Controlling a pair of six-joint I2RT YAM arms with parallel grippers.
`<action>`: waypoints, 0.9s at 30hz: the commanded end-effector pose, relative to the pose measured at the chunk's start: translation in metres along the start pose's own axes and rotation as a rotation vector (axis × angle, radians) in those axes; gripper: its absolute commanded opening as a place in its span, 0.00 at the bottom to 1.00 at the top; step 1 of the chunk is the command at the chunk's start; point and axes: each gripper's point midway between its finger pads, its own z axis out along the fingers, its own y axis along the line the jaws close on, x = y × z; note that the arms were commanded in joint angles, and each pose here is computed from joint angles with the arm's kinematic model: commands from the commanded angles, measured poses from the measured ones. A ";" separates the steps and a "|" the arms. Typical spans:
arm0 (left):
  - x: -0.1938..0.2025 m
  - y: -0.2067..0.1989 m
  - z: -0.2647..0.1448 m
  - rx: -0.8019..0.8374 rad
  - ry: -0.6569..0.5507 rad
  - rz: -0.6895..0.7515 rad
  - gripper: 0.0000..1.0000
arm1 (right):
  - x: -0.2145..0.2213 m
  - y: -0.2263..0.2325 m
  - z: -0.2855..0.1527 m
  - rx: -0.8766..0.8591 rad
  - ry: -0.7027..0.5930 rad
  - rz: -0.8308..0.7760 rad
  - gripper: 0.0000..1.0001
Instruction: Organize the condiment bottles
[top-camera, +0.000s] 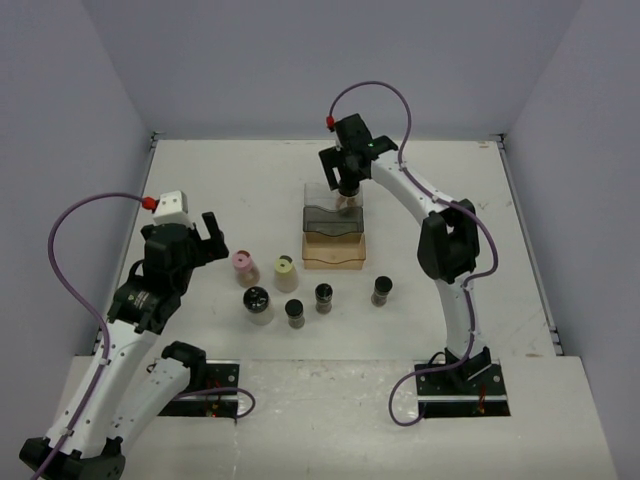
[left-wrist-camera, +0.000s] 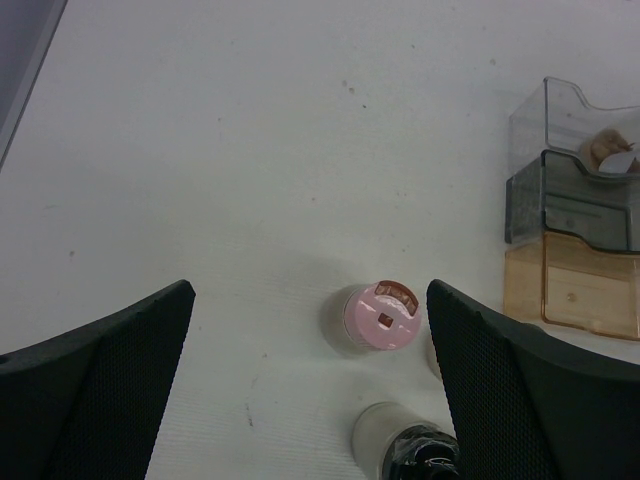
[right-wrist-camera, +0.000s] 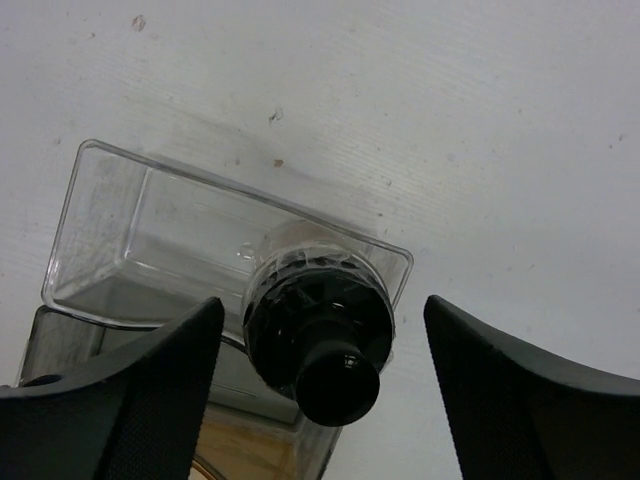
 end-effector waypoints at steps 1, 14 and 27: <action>-0.008 -0.005 0.000 0.022 -0.032 -0.002 1.00 | -0.030 -0.008 -0.030 0.010 -0.097 0.004 0.90; -0.015 0.009 -0.004 -0.056 -0.061 -0.029 1.00 | -0.053 0.056 -0.190 -0.076 -0.333 -0.038 0.99; -0.036 0.082 -0.041 -0.388 -0.206 -0.224 1.00 | 0.070 0.278 -0.252 -0.528 -0.238 -0.240 0.99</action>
